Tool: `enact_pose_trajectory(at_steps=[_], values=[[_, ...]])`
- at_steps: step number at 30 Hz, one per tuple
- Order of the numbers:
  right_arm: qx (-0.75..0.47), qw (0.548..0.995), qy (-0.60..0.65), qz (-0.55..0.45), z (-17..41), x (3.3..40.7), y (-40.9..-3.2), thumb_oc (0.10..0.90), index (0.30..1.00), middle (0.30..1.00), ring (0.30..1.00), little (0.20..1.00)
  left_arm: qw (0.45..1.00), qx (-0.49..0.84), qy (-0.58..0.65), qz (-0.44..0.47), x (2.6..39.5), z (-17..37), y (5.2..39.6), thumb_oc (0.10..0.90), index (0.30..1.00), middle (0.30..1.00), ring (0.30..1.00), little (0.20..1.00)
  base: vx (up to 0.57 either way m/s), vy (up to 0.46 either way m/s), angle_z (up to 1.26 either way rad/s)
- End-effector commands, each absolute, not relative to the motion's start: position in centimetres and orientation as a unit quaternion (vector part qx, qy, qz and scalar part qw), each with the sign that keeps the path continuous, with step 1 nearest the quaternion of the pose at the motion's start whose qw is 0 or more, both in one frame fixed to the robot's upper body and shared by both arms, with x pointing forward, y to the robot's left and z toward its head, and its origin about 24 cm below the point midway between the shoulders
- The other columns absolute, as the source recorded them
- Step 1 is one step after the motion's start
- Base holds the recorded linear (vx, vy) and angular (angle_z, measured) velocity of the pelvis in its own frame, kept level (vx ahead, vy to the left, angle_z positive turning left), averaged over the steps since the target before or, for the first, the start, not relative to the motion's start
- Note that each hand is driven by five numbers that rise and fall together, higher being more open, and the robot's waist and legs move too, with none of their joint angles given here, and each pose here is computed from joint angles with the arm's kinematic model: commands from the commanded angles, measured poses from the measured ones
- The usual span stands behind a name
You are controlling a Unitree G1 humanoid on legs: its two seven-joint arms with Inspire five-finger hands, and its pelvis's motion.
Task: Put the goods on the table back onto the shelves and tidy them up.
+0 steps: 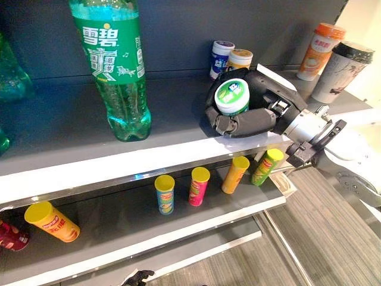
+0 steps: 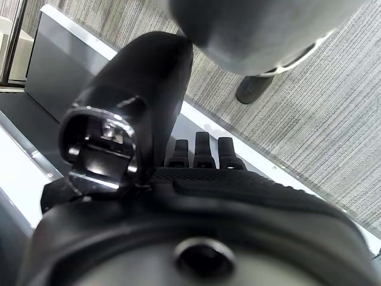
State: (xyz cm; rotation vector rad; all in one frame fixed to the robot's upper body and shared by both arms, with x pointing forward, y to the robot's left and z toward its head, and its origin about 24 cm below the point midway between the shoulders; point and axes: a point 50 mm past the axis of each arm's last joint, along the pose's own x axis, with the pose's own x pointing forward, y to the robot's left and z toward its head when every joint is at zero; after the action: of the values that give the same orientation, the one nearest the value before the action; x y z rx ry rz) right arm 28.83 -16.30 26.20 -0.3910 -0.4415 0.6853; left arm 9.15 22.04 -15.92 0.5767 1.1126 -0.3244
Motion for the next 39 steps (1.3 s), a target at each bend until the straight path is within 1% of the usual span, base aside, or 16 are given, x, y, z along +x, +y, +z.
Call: enact_pose_trajectory(at_steps=[1,3,4,5,15,28,32,35,39], values=[[-0.177,0.895,-0.298,0.280,31.7,28.9,-16.9,0.400,0.300,0.300,0.300,0.300,0.733,0.286,0.572,-0.232,4.9,-17.3,20.1,0.800,0.900,0.900,0.900,0.900,0.00,0.000,0.00],[-0.181,0.897,-0.296,0.276,31.7,29.0,-17.0,0.406,0.309,0.309,0.309,0.309,0.730,0.286,0.576,-0.230,4.8,-17.3,20.2,0.800,0.900,0.900,0.900,0.900,0.00,0.000,0.00],[-0.185,0.897,-0.297,0.271,31.7,28.9,-17.1,0.629,0.644,0.644,0.644,0.644,0.730,0.286,0.577,-0.230,4.8,-17.3,20.2,0.800,0.900,0.900,0.900,0.900,0.00,0.000,0.00],[-0.186,0.898,-0.298,0.265,31.8,29.0,-17.2,0.800,0.900,0.900,0.900,0.900,0.731,0.286,0.576,-0.230,4.9,-17.3,20.2,0.800,0.900,0.900,0.900,0.900,0.00,0.000,0.00],[-0.215,0.882,-0.356,0.220,33.1,27.2,-18.8,0.800,0.900,0.900,0.900,0.900,0.739,0.289,0.573,-0.205,6.0,-17.2,20.7,0.800,0.900,0.900,0.900,0.900,0.00,0.000,0.00],[-0.203,0.877,-0.393,0.185,33.0,25.6,-20.4,0.800,0.900,0.900,0.900,0.900,0.753,0.299,0.553,-0.193,7.6,-16.9,20.7,0.800,0.900,0.900,0.900,0.900,0.00,-0.003,-0.01],[-0.213,0.866,-0.421,0.165,33.3,25.0,-20.5,0.800,0.900,0.900,0.900,0.900,0.755,0.298,0.552,-0.190,7.7,-16.9,20.6,0.800,0.900,0.900,0.900,0.900,0.00,-0.002,-0.01],[-0.226,0.837,-0.489,0.101,34.5,23.8,-21.1,0.800,0.900,0.900,0.900,0.900,0.762,0.292,0.550,-0.180,7.9,-16.9,20.4,0.800,0.900,0.900,0.900,0.900,0.00,0.000,0.00],[-0.197,0.819,-0.536,0.059,34.1,23.3,-20.7,0.800,0.900,0.900,0.900,0.900,0.769,0.296,0.540,-0.172,8.9,-16.8,20.2,0.800,0.900,0.900,0.900,0.900,0.00,0.002,-0.02]])
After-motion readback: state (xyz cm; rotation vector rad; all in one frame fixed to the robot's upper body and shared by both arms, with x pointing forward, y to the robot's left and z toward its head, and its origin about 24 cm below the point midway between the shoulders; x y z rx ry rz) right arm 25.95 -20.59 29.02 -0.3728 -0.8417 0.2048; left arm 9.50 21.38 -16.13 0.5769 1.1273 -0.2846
